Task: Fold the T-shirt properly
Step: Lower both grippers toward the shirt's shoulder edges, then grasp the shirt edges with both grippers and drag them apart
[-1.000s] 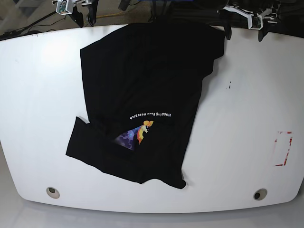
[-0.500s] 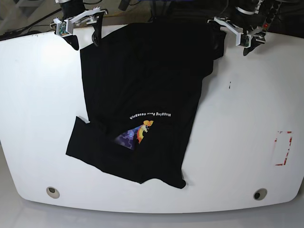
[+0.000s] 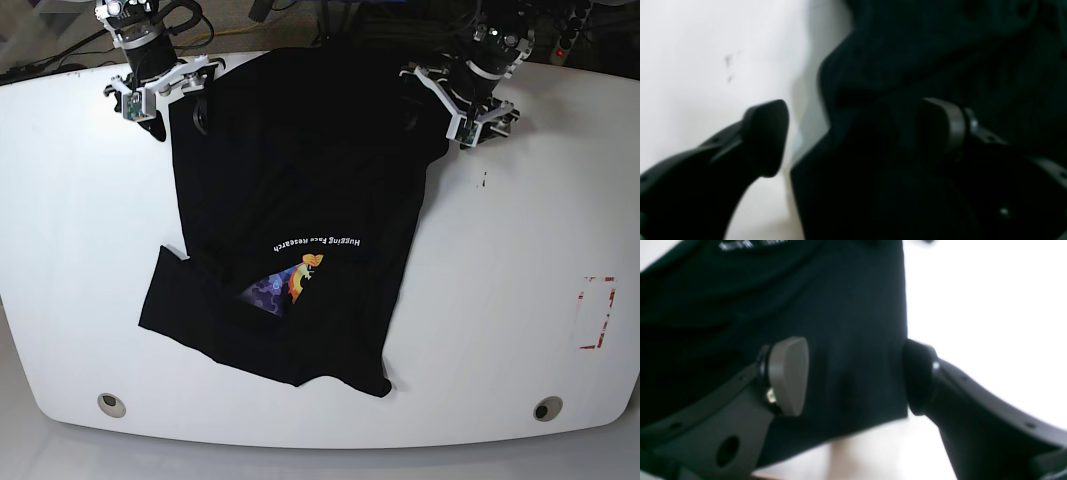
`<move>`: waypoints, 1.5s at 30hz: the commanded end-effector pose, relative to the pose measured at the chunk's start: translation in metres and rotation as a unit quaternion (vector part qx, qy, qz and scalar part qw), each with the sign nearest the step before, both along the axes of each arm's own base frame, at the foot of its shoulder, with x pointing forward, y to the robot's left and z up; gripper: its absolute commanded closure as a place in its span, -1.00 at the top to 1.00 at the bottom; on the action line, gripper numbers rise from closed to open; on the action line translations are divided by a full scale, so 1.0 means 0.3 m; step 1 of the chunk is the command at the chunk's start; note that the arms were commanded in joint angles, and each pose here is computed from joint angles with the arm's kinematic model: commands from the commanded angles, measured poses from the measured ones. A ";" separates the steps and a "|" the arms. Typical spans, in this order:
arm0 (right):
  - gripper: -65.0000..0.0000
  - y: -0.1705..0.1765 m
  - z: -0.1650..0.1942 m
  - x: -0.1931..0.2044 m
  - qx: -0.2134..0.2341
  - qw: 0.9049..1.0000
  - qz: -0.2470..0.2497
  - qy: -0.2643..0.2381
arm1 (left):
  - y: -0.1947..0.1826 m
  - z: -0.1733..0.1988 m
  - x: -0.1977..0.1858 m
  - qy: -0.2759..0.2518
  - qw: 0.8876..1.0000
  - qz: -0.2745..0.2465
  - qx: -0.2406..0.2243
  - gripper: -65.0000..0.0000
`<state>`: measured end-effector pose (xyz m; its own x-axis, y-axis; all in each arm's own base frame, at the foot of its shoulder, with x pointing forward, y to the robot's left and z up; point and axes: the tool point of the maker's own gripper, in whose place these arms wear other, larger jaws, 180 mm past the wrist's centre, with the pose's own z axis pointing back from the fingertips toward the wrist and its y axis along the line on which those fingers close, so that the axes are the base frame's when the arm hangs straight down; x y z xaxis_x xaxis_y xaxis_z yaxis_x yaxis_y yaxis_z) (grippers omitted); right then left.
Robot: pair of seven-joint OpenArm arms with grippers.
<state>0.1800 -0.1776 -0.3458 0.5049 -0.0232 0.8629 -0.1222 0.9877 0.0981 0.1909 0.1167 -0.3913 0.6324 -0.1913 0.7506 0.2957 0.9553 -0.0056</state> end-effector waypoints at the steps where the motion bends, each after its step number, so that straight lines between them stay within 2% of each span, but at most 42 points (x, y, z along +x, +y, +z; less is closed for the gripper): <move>1: 0.29 0.000 0.030 0.026 -0.003 1.000 0.005 -0.012 | 0.019 -0.006 0.023 0.002 1.000 0.005 0.009 0.50; 8: 0.29 -0.001 0.046 0.097 -0.009 1.000 0.009 -0.018 | 0.052 -0.089 0.037 0.044 0.999 0.012 0.024 0.15; 11: 0.29 -0.001 0.060 0.139 -0.012 1.000 0.011 -0.022 | 0.070 -0.112 0.034 0.053 0.998 0.017 0.028 -0.21; 15: 0.29 -0.015 0.083 0.210 -0.027 0.999 0.018 -0.023 | 0.099 -0.138 0.021 0.064 0.997 0.016 0.039 -0.78; 17: 0.29 -0.020 0.102 0.251 -0.033 0.999 0.022 -0.026 | 0.119 -0.142 0.018 0.067 0.997 0.013 0.048 -0.91; 21: 0.30 -0.031 0.141 0.348 -0.045 0.998 0.022 -0.026 | 0.148 -0.137 0.017 0.066 0.996 0.012 0.059 -0.91; 26: 0.33 -0.054 0.176 0.481 -0.050 0.999 0.016 -0.015 | 0.294 -0.129 0.013 0.087 0.990 0.053 0.096 -0.91; 32: 0.33 -0.086 0.174 0.626 -0.049 0.998 0.027 0.000 | 0.439 -0.088 0.030 0.080 0.985 0.080 0.133 -0.91; 36: 0.33 -0.101 0.143 0.723 -0.031 0.999 0.033 0.014 | 0.514 -0.056 0.047 0.072 0.981 0.089 0.155 -0.91; 45: 0.33 -0.154 0.034 0.869 0.018 0.997 0.031 0.075 | 0.619 0.088 0.247 0.029 0.975 0.114 0.191 -0.91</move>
